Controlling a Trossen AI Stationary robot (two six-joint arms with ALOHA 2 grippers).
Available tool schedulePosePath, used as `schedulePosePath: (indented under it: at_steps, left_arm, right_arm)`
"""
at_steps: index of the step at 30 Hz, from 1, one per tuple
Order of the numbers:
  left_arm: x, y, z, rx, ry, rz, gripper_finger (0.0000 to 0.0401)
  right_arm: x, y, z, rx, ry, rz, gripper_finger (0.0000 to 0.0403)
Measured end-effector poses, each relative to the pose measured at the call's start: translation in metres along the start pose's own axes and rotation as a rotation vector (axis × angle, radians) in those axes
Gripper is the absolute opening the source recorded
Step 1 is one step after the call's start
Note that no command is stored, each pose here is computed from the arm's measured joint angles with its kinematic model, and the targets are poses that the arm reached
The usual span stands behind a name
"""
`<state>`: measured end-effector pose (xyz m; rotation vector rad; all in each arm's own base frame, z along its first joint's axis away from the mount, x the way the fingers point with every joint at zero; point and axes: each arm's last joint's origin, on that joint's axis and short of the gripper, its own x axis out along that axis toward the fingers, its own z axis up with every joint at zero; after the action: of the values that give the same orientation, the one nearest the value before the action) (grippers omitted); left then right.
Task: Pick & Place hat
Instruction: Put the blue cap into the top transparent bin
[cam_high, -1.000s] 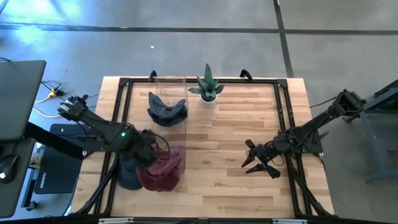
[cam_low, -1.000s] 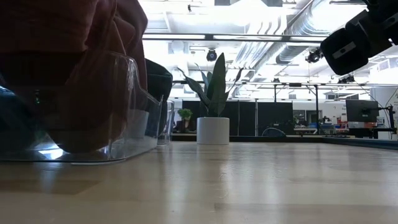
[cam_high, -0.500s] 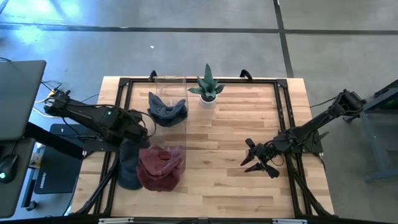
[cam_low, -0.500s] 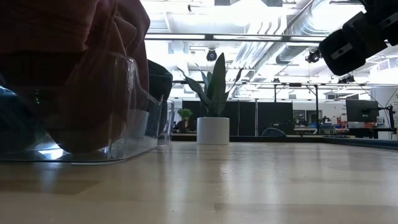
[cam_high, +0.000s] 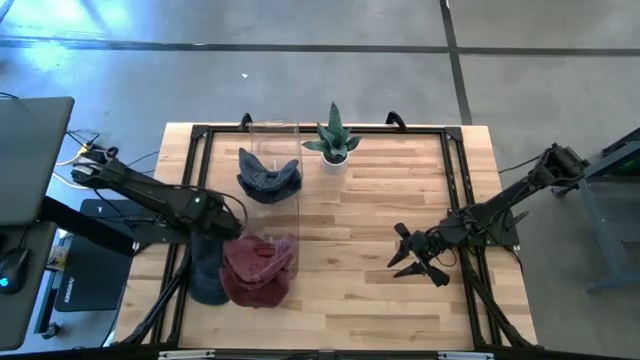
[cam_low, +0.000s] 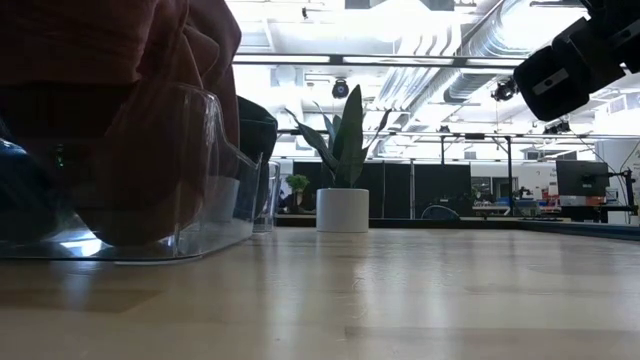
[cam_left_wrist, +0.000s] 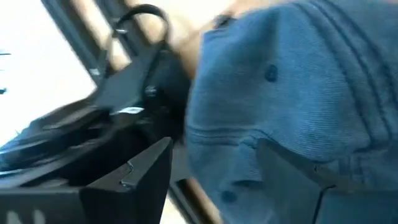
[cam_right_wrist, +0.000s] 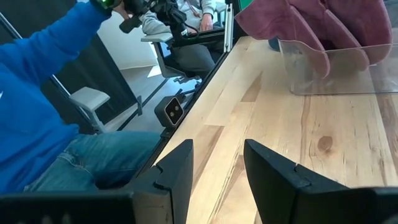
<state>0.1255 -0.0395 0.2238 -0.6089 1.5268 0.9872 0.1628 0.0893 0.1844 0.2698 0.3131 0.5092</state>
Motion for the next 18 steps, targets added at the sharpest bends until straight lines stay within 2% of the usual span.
schedulePosePath:
  at_steps: [2, 6, 10, 18]
  left_arm:
    - [0.001, -0.004, 0.001, 0.003, 0.001, -0.013, 0.0223]
    - [0.004, -0.01, 0.002, 0.006, 0.012, 0.031, 0.0209]
    - [0.004, -0.021, 0.003, 0.07, 0.054, -0.022, 0.0202]
    - [-0.029, -0.019, 0.004, 0.082, 0.076, -0.064, 0.0202]
  right_arm:
    - [0.0, 0.0, 0.0, 0.0, -0.001, -0.001, 0.0138]
    - [0.0, 0.0, 0.001, 0.003, -0.006, 0.002, 0.0138]
    - [0.0, 0.0, 0.001, 0.002, -0.005, 0.006, 0.0138]
    - [0.0, 0.0, 0.001, -0.022, -0.007, -0.002, 0.0138]
